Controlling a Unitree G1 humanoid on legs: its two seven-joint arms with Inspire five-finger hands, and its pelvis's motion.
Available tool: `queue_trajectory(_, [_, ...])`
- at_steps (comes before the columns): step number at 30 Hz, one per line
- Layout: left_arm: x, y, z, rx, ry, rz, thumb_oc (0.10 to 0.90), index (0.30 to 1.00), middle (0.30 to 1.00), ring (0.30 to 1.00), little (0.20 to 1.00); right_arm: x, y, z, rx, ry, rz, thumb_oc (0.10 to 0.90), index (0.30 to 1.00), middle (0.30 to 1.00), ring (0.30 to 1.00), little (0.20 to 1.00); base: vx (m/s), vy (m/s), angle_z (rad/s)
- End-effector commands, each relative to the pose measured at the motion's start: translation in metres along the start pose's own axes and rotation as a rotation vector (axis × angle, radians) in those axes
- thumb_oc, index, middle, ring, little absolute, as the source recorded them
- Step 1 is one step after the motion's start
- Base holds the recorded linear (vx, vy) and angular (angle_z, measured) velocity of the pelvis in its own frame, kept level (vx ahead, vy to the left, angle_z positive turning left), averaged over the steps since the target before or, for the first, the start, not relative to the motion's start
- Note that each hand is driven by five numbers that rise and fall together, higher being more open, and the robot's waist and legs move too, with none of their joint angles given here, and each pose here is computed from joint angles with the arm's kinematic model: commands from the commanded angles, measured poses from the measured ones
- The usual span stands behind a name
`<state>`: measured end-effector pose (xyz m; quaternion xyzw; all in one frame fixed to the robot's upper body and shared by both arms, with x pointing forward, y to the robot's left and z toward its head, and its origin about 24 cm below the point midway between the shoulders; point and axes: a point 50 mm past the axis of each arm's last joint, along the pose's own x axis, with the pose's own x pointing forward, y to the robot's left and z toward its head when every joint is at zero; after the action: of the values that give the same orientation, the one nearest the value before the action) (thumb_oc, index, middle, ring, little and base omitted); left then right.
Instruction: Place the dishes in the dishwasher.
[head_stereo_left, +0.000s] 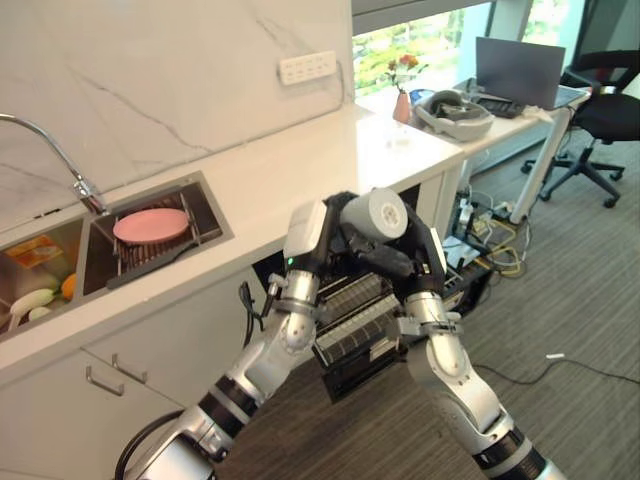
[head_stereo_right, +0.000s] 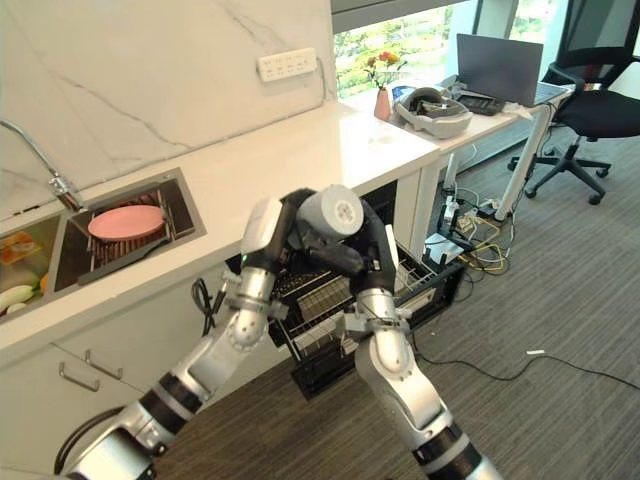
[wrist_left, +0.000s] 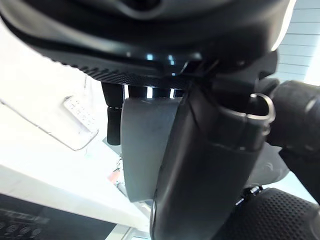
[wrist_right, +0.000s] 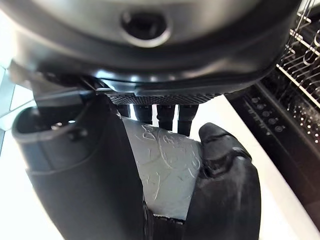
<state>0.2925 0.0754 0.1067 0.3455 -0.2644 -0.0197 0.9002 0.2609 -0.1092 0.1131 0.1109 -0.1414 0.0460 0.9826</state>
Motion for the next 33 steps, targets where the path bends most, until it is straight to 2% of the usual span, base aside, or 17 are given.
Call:
queue_trajectory(1, [-0.012,0.004,-0.011,0.138,-0.068,-0.065,0.800,0.900,0.900,0.900,0.900,0.025,0.018,0.088,-0.020,-0.507,0.056,0.400,0.300,0.300,0.300,0.300,0.02,-0.010,0.19])
queue_trajectory(3, [-0.025,0.021,-0.030,0.154,0.017,-0.028,0.800,0.900,0.900,0.900,0.900,0.029,0.000,0.081,-0.099,-0.465,0.005,0.400,0.300,0.300,0.300,0.300,0.03,-0.012,0.20])
queue_trajectory(5, [-0.034,0.022,-0.038,0.151,0.060,-0.031,0.800,0.900,0.900,0.900,0.900,0.031,-0.005,0.079,-0.132,-0.457,-0.008,0.400,0.300,0.300,0.300,0.300,0.01,-0.011,0.11])
queue_trajectory(8, [-0.057,0.024,-0.064,0.177,0.201,-0.051,0.800,0.900,0.900,0.900,0.900,0.039,-0.022,0.077,-0.281,-0.438,-0.042,0.400,0.300,0.300,0.300,0.300,-0.01,-0.018,0.12])
queue_trajectory(9, [-0.074,0.027,-0.080,0.199,0.287,-0.074,0.800,0.900,0.900,0.900,0.900,0.046,-0.032,0.072,-0.368,-0.398,-0.059,0.400,0.300,0.300,0.300,0.300,-0.01,-0.005,0.18])
queue_trajectory(10, [-0.075,0.028,-0.080,0.199,0.288,-0.073,0.800,0.900,0.900,0.900,0.900,0.046,-0.032,0.072,-0.368,-0.398,-0.058,0.400,0.300,0.300,0.300,0.300,-0.03,-0.003,0.24])
queue_trajectory(13, [-0.112,0.038,-0.104,0.219,0.452,-0.107,0.800,0.900,0.900,0.900,0.900,0.051,-0.062,0.062,-0.496,-0.288,-0.100,0.400,0.300,0.300,0.300,0.300,0.01,0.006,0.29])
queue_trajectory(14, [-0.113,0.038,-0.104,0.219,0.454,-0.108,0.800,0.900,0.900,0.900,0.900,0.051,-0.062,0.061,-0.495,-0.286,-0.100,0.400,0.300,0.300,0.300,0.300,0.04,-0.010,0.17])
queue_trajectory(15, [-0.134,0.041,-0.117,0.230,0.549,-0.130,0.800,0.900,0.900,0.900,0.900,0.049,-0.081,0.050,-0.545,-0.202,-0.126,0.400,0.300,0.300,0.300,0.300,0.05,-0.010,0.29])
queue_trajectory(16, [-0.135,0.041,-0.116,0.229,0.549,-0.131,0.800,0.900,0.900,0.900,0.900,0.049,-0.081,0.050,-0.544,-0.201,-0.125,0.400,0.300,0.300,0.300,0.300,0.00,-0.017,0.50])
queue_trajectory(19, [-0.167,0.047,-0.132,0.256,0.682,-0.186,0.800,0.900,0.900,0.900,0.900,0.041,-0.119,0.029,-0.622,-0.035,-0.202,0.400,0.300,0.300,0.300,0.300,-0.02,-0.026,0.47])
queue_trajectory(22, [-0.175,0.048,-0.137,0.269,0.712,-0.211,0.800,0.900,0.900,0.900,0.900,0.034,-0.136,0.020,-0.664,0.030,-0.252,0.400,0.300,0.300,0.300,0.300,-0.01,-0.026,0.53])
queue_trajectory(25, [-0.190,0.042,-0.143,0.278,0.765,-0.286,0.800,0.900,0.900,0.900,0.900,0.015,-0.171,-0.014,-0.670,0.232,-0.390,0.400,0.300,0.300,0.300,0.300,0.01,-0.026,0.61])
queue_trajectory(26, [-0.190,0.042,-0.143,0.278,0.764,-0.287,0.800,0.900,0.900,0.900,0.900,0.016,-0.171,-0.014,-0.670,0.231,-0.390,0.400,0.300,0.300,0.300,0.300,0.05,-0.018,0.90])
queue_trajectory(27, [-0.195,0.038,-0.143,0.256,0.790,-0.299,0.800,0.900,0.900,0.900,0.900,0.003,-0.186,-0.031,-0.674,0.337,-0.441,0.400,0.300,0.300,0.300,0.300,0.03,-0.009,0.66])
queue_trajectory(28, [-0.195,0.038,-0.143,0.256,0.790,-0.299,0.800,0.900,0.900,0.900,0.900,0.003,-0.186,-0.031,-0.674,0.337,-0.441,0.400,0.300,0.300,0.300,0.300,0.05,-0.016,0.54])
queue_trajectory(33, [-0.202,0.029,-0.145,0.221,0.834,-0.340,0.800,0.900,0.900,0.900,0.900,-0.031,-0.211,-0.070,-0.666,0.585,-0.574,0.400,0.300,0.300,0.300,0.300,0.04,-0.009,0.38])
